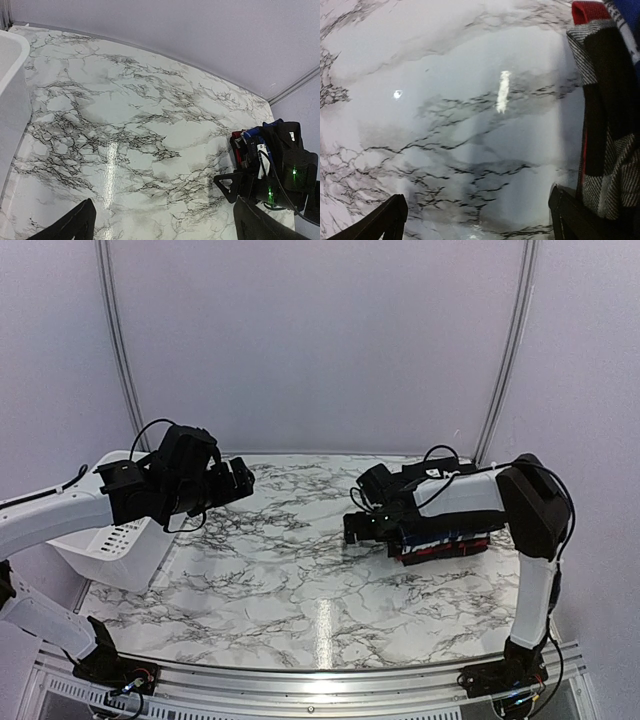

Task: Fold and stack the long sleeve shirts
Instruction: Move the square-folded shirt to the corner of the board.

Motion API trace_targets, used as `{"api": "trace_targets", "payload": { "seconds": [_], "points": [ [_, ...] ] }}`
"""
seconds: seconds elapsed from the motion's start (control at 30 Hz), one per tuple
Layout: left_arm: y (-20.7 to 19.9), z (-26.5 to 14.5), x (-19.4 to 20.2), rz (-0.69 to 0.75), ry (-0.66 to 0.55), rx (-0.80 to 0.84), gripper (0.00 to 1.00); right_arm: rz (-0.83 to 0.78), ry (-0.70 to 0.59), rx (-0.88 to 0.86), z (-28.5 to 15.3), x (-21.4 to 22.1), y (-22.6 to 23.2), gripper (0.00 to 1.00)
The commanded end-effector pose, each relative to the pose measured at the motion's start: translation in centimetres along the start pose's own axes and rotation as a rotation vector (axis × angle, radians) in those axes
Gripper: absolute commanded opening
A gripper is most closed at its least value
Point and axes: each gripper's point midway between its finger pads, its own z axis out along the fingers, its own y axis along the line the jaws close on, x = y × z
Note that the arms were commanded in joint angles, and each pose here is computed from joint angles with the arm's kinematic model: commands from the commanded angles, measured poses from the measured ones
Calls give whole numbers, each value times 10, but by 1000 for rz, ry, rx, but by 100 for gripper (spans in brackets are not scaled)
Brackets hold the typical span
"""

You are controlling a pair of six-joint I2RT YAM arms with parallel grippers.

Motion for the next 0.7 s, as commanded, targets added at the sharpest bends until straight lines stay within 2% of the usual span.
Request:
{"api": "trace_targets", "payload": {
  "seconds": [0.0,0.33,0.67],
  "points": [
    [3,3,3,-5,16,-14,99,72,-45,89,-9,-22,-52,99],
    [1,4,6,-10,29,-5,99,176,-94,147,-17,-50,-122,99],
    [2,4,12,-21,48,0,99,196,-131,162,-8,-82,-147,98]
  ]
}}
